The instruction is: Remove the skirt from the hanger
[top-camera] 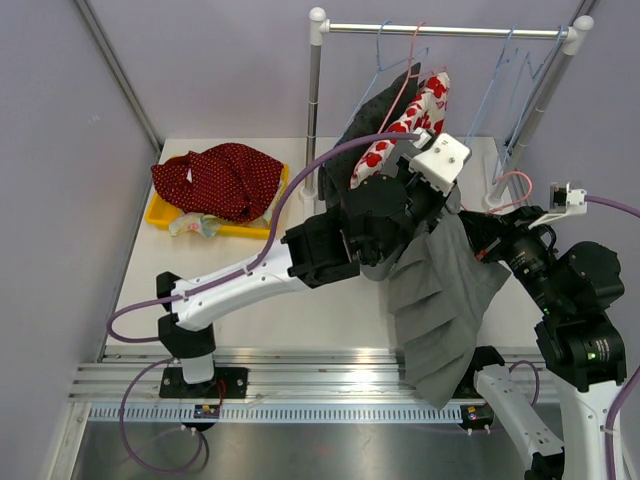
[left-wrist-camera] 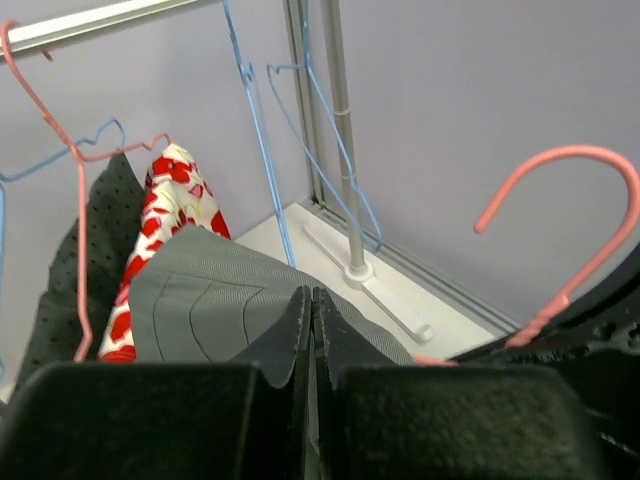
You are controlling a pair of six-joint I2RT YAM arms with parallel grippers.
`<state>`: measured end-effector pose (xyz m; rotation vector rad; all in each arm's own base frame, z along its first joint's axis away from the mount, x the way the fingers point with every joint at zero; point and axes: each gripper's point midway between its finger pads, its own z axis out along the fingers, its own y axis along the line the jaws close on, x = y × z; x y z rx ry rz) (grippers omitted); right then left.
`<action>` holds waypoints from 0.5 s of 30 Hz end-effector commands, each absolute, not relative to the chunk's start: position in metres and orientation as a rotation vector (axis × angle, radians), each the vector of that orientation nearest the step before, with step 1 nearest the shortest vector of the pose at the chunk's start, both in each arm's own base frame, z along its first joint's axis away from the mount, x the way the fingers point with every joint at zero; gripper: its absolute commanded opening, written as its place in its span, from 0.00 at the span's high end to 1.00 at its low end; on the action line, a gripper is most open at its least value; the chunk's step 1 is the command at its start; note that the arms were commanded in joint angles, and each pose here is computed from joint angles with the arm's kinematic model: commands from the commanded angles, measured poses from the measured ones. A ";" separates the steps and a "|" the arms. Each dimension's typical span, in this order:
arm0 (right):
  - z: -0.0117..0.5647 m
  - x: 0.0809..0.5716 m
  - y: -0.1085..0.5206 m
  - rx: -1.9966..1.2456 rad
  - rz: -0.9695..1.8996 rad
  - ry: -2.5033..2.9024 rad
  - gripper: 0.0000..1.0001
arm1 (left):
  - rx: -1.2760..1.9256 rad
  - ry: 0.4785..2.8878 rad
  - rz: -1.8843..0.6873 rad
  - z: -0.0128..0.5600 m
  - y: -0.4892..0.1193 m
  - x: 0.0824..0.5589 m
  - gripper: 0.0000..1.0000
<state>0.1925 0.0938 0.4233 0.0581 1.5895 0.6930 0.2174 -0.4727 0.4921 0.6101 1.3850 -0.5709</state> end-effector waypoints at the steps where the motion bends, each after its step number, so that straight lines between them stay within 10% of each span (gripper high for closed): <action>1: 0.415 0.186 0.099 0.021 0.705 1.632 1.00 | 0.527 1.266 -0.554 0.547 -0.459 0.226 1.00; 15: 0.459 0.096 0.097 -0.028 0.828 1.468 1.00 | 0.287 1.408 -0.394 0.520 -0.369 0.374 1.00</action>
